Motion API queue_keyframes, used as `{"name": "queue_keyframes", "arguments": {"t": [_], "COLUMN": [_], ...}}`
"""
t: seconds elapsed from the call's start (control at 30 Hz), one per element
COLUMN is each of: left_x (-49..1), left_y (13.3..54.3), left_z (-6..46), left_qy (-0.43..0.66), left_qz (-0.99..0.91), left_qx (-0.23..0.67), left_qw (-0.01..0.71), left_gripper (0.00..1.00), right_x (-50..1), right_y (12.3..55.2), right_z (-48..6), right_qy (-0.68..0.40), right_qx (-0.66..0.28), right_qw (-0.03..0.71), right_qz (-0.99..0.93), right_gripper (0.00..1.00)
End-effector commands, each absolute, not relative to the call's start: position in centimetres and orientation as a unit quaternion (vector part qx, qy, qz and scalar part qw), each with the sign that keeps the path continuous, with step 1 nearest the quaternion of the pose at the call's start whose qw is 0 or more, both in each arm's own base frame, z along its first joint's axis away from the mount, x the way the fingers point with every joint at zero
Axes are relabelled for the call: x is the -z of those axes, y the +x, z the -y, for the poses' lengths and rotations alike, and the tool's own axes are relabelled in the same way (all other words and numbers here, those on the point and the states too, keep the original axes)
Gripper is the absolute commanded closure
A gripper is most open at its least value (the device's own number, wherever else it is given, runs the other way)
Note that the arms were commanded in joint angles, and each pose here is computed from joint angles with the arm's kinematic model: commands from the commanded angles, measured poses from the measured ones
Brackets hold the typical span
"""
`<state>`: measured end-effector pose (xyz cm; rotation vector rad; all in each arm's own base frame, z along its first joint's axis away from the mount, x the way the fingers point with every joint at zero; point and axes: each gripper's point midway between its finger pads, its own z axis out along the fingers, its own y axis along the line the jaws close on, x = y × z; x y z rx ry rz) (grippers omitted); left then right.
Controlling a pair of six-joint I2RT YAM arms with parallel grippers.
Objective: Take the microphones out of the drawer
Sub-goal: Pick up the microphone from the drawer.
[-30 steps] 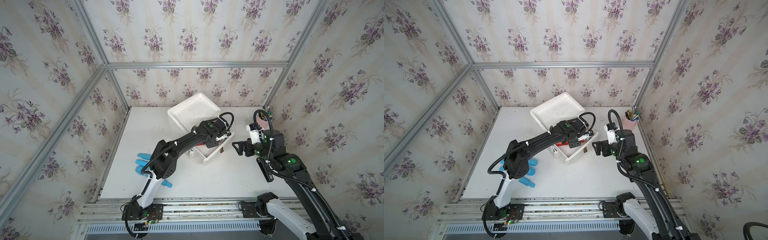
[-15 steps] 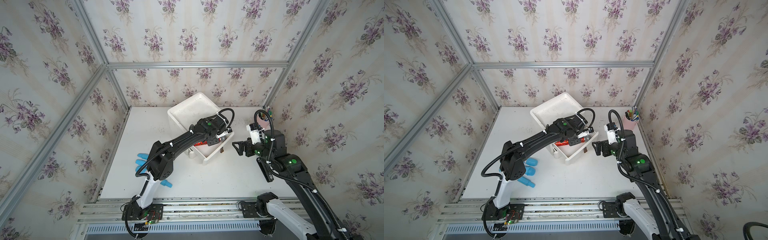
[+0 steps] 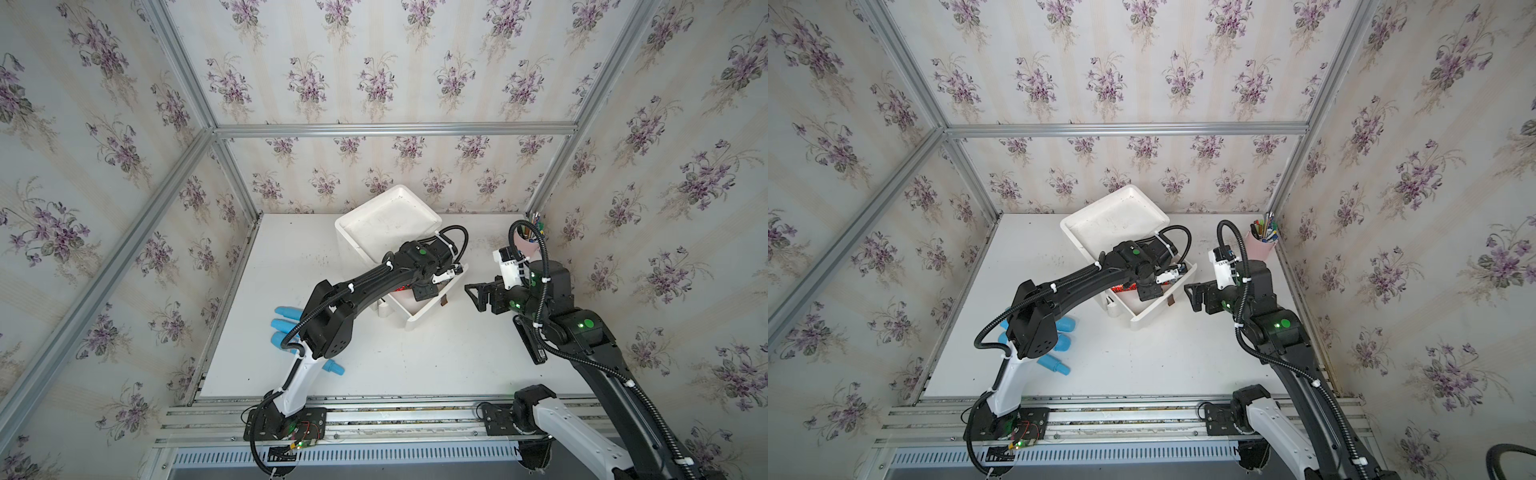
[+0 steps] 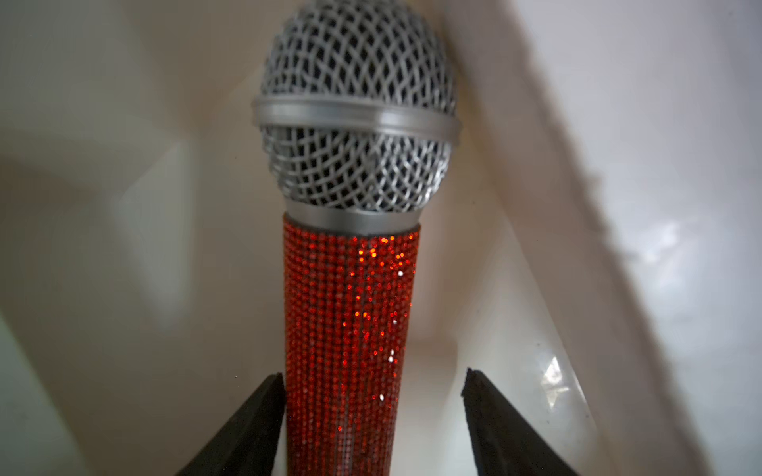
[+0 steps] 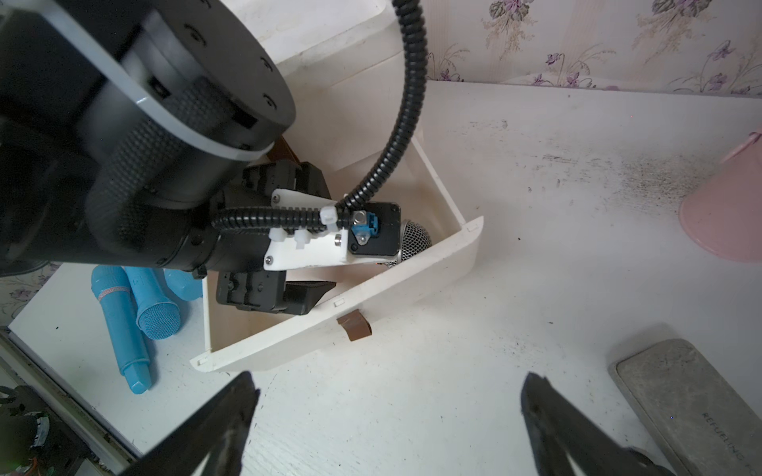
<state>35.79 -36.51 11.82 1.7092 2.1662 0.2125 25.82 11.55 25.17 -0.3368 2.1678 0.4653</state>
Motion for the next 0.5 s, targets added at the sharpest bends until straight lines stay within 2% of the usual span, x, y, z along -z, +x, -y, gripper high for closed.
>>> {"name": "queue_keyframes", "arguments": {"t": [0.0,0.1,0.17,0.23,0.3,0.47], "left_x": [-10.8,-10.0,-9.7,-9.6,-9.7,-10.3], "left_y": [35.8,35.7,35.6,35.6,35.6,35.9], "left_z": [36.3,36.4,36.5,36.4,36.4,36.2], "left_qy": [0.612,0.614,0.615,0.614,0.614,0.613], "left_qz": [-0.768,-0.768,-0.768,-0.769,-0.769,-0.768], "left_qx": [-0.079,-0.078,-0.076,-0.076,-0.076,-0.081], "left_qw": [0.171,0.164,0.16,0.158,0.158,0.165], "left_gripper": [0.3,0.34,0.4,0.51,0.58,0.67], "right_x": [-25.8,-25.8,-25.7,-25.7,-25.7,-25.6], "right_y": [26.0,26.0,25.9,25.9,26.0,26.0], "right_z": [-11.7,-11.7,-11.6,-11.6,-11.6,-11.7], "right_qy": [-0.139,-0.139,-0.139,-0.139,-0.139,-0.14], "right_qx": [-0.19,-0.189,-0.187,-0.188,-0.188,-0.19], "right_qw": [0.446,0.445,0.444,0.443,0.444,0.443], "right_qz": [-0.864,-0.864,-0.865,-0.865,-0.865,-0.865], "right_gripper": [0.02,0.02,0.02,0.02,0.02,0.02]}}
